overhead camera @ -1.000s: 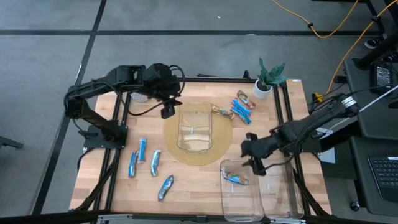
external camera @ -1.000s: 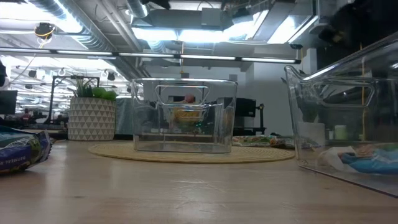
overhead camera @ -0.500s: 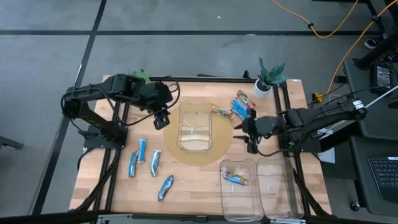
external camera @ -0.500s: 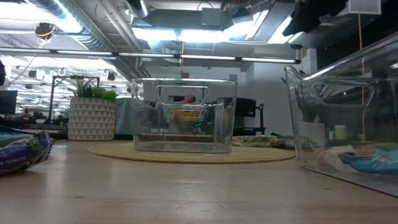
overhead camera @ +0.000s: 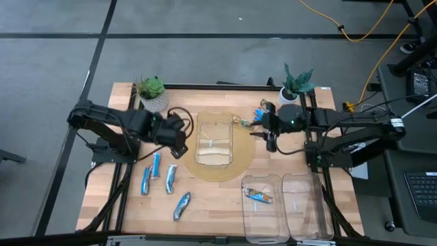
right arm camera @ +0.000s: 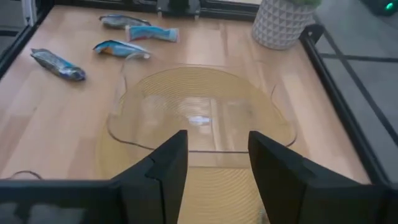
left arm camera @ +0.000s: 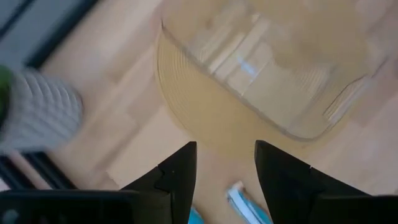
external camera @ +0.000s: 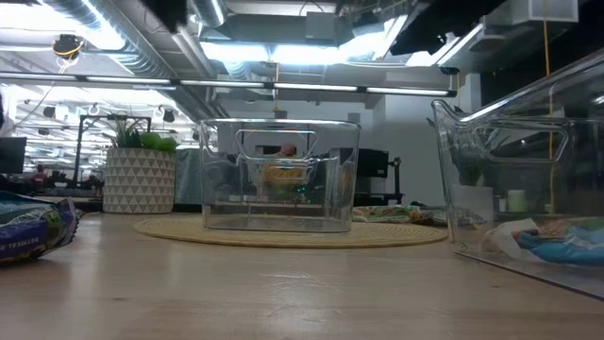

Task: Pick and place Granola Bars by type
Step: Put the yellow granola bar pack into the bottom left transparent bin

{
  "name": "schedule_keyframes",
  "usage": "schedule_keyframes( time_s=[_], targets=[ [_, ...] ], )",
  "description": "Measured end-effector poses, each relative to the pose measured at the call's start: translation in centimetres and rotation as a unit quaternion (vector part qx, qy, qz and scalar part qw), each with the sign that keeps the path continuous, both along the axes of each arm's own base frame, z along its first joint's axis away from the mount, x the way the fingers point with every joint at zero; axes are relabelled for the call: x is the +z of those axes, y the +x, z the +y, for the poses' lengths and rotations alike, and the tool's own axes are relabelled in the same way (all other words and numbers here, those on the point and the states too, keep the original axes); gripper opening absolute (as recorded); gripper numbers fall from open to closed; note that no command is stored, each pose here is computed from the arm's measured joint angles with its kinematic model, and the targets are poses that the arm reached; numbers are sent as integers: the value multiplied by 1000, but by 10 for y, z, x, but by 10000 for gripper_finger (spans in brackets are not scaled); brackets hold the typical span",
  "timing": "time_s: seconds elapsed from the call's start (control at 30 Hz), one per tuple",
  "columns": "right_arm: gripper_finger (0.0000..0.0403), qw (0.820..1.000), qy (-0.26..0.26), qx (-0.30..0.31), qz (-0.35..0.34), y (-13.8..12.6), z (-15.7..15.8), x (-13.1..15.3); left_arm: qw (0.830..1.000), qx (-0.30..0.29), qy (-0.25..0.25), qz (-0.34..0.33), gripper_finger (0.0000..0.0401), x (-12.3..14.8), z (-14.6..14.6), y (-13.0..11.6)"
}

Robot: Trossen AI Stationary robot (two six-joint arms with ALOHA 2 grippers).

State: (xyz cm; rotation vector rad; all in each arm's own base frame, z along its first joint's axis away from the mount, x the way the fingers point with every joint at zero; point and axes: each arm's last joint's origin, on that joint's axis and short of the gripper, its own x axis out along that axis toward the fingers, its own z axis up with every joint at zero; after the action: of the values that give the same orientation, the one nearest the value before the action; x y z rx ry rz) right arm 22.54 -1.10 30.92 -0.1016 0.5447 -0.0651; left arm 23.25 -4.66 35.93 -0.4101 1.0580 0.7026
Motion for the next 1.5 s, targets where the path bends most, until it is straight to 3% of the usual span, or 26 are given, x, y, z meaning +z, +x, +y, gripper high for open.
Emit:
schedule_keyframes(
  time_s=[0.47, 0.67, 1.07, 1.5],
  targets=[
    [171, 999, -24, 23, -1, -2, -22, 1, 985, 132, -101, -53, 156, -90, -61, -8],
    [171, 999, -30, 15, -23, 0, -26, 4, 973, 182, -132, -53, 181, -117, -76, -21],
    [171, 997, -32, 10, -66, 3, -27, 12, 971, 175, -161, -37, 260, -149, -89, -36],
    [171, 995, 7, -13, -103, 6, -27, 18, 972, 159, -173, -20, 270, -181, -85, -45]
  ],
)
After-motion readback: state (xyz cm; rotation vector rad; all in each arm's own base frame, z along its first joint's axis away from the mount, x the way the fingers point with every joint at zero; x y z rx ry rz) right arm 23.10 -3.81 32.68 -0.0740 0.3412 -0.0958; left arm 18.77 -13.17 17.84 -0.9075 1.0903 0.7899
